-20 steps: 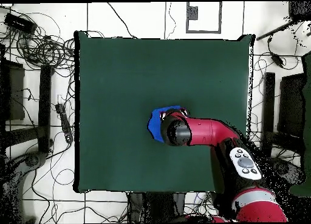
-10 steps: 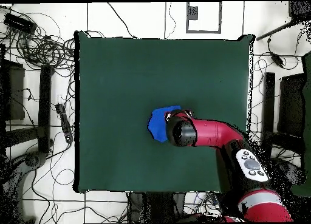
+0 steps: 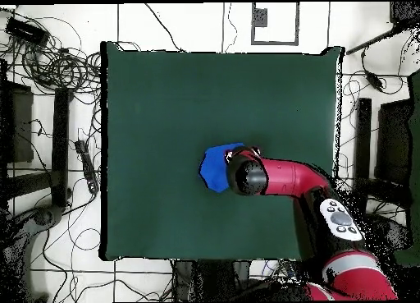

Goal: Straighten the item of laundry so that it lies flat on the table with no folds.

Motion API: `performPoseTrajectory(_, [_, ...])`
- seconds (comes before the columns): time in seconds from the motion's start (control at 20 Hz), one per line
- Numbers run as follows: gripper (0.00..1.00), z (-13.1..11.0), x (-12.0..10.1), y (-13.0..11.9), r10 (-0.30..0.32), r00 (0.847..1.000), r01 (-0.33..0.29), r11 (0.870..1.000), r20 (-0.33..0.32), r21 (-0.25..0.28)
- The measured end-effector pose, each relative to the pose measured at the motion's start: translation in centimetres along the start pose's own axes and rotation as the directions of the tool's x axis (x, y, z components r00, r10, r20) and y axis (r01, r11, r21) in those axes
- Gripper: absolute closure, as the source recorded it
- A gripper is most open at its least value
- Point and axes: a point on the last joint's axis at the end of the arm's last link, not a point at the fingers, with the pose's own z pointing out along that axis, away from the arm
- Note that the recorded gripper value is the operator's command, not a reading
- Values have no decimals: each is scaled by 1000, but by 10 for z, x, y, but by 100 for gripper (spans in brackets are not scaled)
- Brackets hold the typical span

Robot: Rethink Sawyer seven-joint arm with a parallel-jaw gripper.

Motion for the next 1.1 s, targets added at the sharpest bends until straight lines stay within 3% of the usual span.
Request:
performPoseTrajectory(0.45, [0,21,10,-16,32,999,-32,999,-11,-20])
performPoseTrajectory(1.1, [0,25,5,-19,30,999,-30,998,-11,-52])
